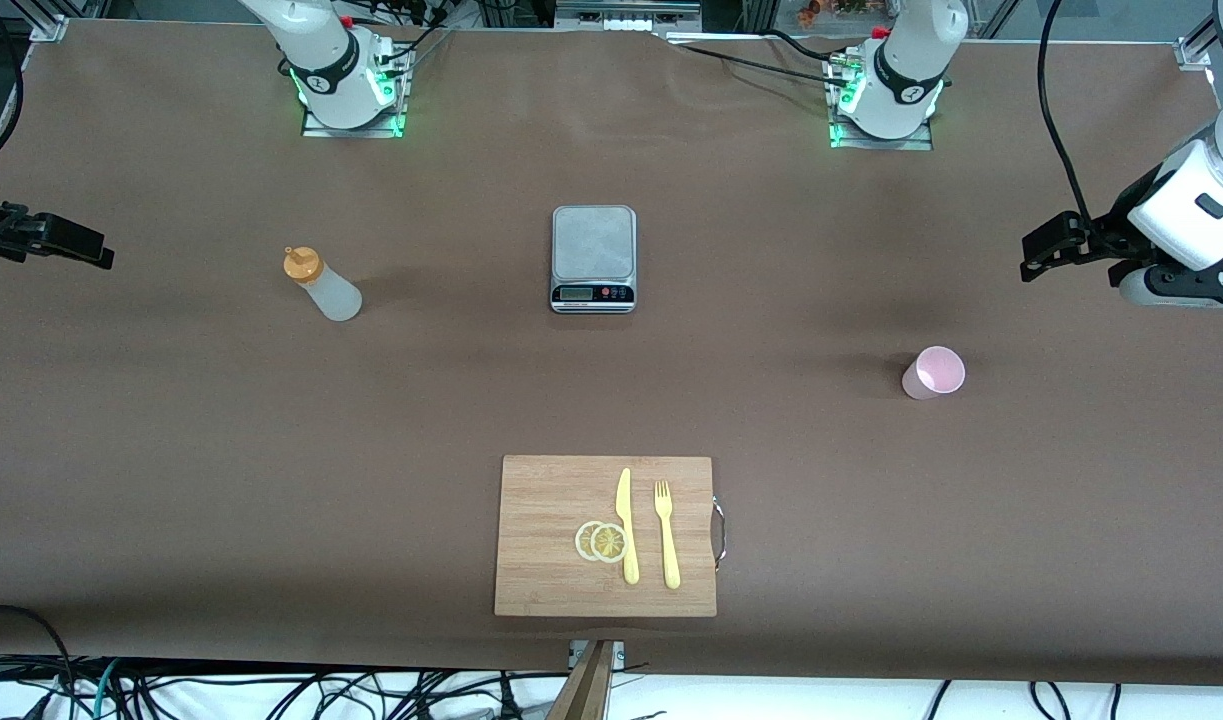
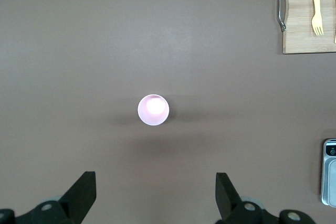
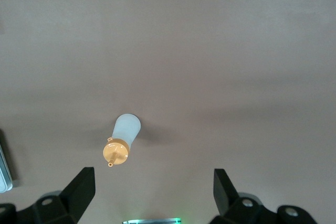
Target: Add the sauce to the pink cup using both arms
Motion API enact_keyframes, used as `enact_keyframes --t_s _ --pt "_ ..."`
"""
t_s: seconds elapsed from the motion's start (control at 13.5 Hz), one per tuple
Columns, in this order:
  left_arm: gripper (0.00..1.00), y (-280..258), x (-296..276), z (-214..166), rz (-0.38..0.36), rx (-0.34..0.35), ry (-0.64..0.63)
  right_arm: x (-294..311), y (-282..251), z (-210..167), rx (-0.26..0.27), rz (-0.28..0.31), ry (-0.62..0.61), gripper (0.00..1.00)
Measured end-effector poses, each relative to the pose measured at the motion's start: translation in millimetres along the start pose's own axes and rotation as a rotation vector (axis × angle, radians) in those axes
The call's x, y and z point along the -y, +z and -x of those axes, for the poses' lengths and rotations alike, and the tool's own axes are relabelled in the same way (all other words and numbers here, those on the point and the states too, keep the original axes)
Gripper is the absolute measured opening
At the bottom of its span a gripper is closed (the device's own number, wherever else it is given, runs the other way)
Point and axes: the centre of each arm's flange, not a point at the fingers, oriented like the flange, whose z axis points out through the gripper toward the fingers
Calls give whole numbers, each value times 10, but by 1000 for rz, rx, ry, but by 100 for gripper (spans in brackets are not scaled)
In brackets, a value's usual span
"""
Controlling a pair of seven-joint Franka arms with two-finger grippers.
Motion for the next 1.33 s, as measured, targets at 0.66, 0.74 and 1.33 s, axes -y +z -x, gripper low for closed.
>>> enact_keyframes --t_s 0.66,0.74,1.33 --pt "100 0 0 0 0 0 0 -3 32 -22 6 0 1 100" --pt "100 0 0 0 0 0 0 -4 32 -22 5 0 1 100" --pt "100 0 0 0 0 0 0 -4 27 -22 4 0 1 100"
